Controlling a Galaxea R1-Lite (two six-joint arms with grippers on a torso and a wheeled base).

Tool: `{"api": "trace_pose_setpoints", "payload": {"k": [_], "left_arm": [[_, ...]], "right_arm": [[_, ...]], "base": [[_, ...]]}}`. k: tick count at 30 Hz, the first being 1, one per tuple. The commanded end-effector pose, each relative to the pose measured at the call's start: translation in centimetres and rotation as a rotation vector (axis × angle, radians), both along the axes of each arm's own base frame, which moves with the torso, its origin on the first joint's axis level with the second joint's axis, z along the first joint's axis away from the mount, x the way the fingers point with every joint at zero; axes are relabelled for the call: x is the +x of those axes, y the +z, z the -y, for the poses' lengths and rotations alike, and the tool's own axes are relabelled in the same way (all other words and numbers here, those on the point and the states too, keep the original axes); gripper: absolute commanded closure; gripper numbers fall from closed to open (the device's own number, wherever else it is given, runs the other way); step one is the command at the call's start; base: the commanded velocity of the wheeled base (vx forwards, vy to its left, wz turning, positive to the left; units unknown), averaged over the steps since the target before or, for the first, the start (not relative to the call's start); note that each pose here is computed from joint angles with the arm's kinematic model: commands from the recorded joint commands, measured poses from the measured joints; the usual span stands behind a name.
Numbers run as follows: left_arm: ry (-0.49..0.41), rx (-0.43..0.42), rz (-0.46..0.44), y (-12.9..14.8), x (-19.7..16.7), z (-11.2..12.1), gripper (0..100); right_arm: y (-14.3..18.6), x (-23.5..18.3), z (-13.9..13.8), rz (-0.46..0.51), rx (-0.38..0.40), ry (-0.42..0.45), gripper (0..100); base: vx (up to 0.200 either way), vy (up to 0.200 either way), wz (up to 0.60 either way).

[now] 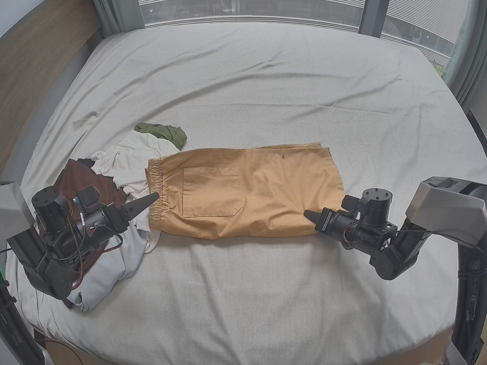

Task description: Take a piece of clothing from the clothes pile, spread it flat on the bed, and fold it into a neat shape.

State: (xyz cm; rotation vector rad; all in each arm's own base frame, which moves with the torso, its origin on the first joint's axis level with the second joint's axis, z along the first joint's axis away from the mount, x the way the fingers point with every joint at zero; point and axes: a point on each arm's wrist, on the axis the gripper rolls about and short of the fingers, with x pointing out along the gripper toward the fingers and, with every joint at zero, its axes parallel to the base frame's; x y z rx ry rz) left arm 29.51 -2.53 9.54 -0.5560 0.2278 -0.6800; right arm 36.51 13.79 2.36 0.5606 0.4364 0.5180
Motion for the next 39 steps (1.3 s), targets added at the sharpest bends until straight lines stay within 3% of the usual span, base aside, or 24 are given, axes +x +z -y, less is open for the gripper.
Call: {"api": "trace_pose_setpoints", "payload": {"k": [1,28,39], "left_arm": [[0.0,0.0,-0.002,-0.1,0.0,0.0,0],[0.001,0.002,-0.021,-0.6,0.2,-0.1,0],[-0.005,0.007,-0.031,-1.0,0.2,0.1,0]], "right_arm": [[0.8,-1.3,0.1,0.011,-0.016,0.015,100],[-1.1,-8.4,5.7,-0.096,-0.144,-0.07,100],[-1.9,-10.8,6.6,-0.151,-0.165,-0.07,100]], "base": [[0.0,0.0,0.0],[0.0,0.0,0.0],[0.0,0.0,0.0]]}}
